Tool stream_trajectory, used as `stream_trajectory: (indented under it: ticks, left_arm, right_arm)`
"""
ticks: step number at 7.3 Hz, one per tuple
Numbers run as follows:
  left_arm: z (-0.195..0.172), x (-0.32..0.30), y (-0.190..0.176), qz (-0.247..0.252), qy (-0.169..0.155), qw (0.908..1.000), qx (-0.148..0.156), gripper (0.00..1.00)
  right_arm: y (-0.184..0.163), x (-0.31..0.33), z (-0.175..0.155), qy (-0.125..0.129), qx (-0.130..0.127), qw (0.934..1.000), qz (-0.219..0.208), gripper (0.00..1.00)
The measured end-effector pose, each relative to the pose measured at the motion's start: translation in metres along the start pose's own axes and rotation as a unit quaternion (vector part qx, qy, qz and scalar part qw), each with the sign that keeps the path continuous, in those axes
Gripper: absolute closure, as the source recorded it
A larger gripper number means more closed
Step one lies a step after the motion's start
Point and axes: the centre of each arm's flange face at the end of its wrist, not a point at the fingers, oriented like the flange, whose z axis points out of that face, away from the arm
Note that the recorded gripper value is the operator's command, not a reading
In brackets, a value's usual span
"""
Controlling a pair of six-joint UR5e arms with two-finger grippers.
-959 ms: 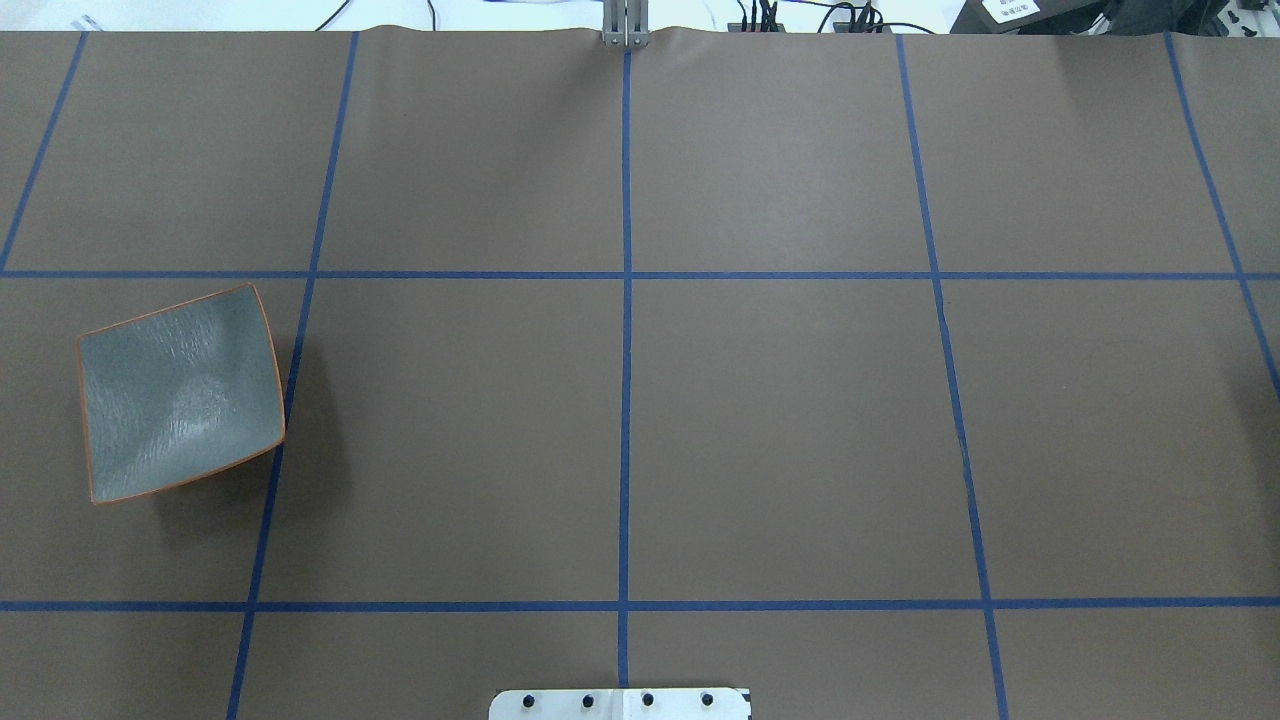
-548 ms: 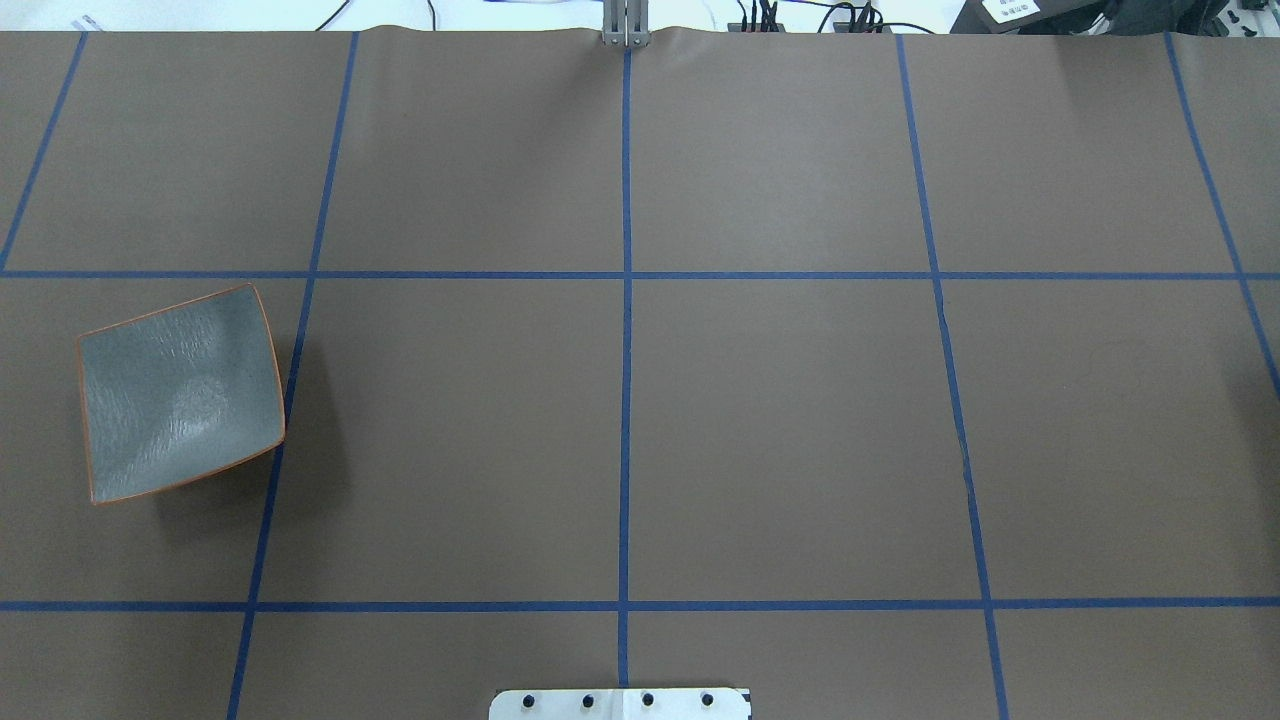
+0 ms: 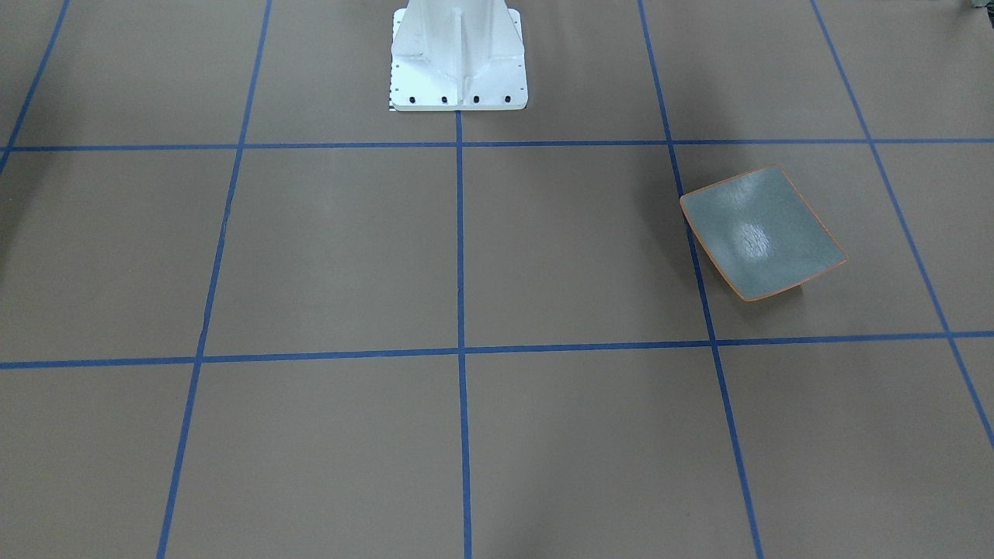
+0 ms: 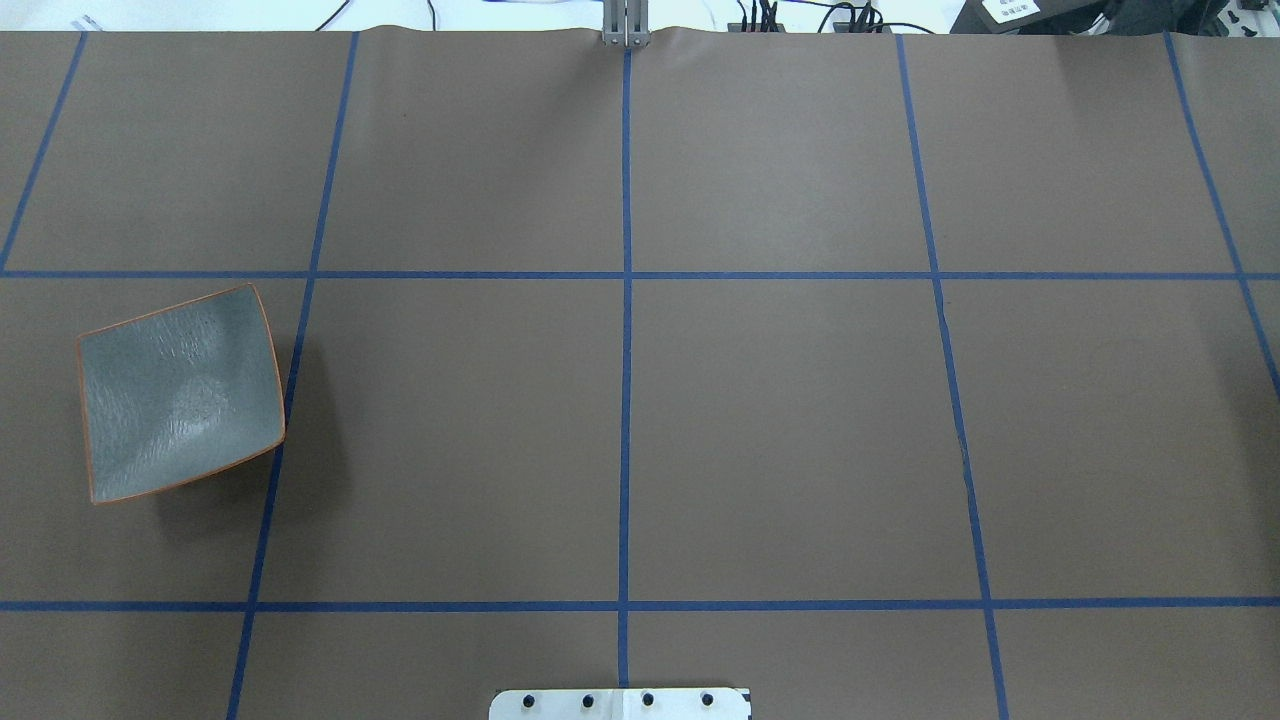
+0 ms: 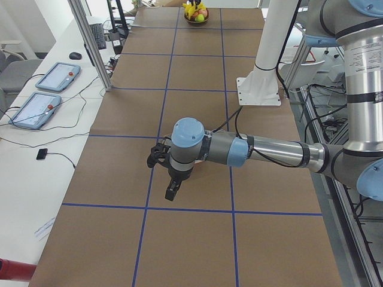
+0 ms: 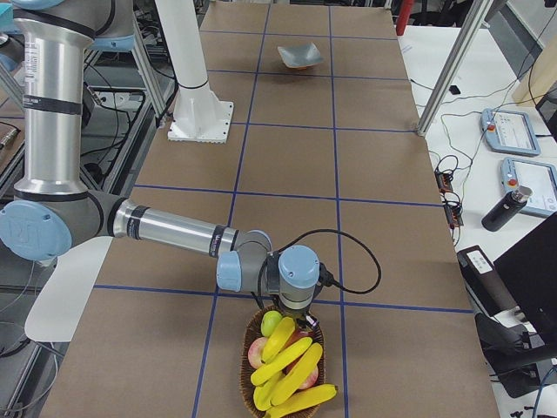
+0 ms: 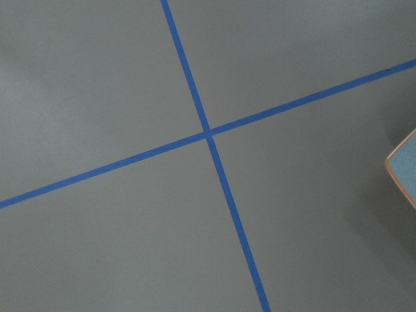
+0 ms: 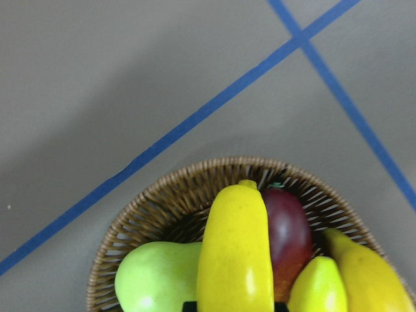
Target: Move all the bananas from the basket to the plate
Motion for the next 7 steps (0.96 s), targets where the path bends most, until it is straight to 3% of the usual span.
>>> stream_trajectory:
  ticks: [2,4,7]
  left_arm:
    - [0.0,0.0,0.0,0.0,0.0,1.0,0.0,0.0]
    - [-0.001,0.001,-0.001,0.001,0.0,1.0,0.001,0.0]
    - [-0.007,0.005,-0.009,0.007,-0.002,0.9999,0.009,0.0]
  right_arm:
    - [-0.036,0.024,-0.039,0.016,0.012,0.9995,0.024,1.0]
    - [-0.093,0.042,-0.08,0.036,0.035,0.9952,0.083,1.0]
    - [-0.211,0.016,-0.127,0.04,0.086,0.9766,0.193,1.0]
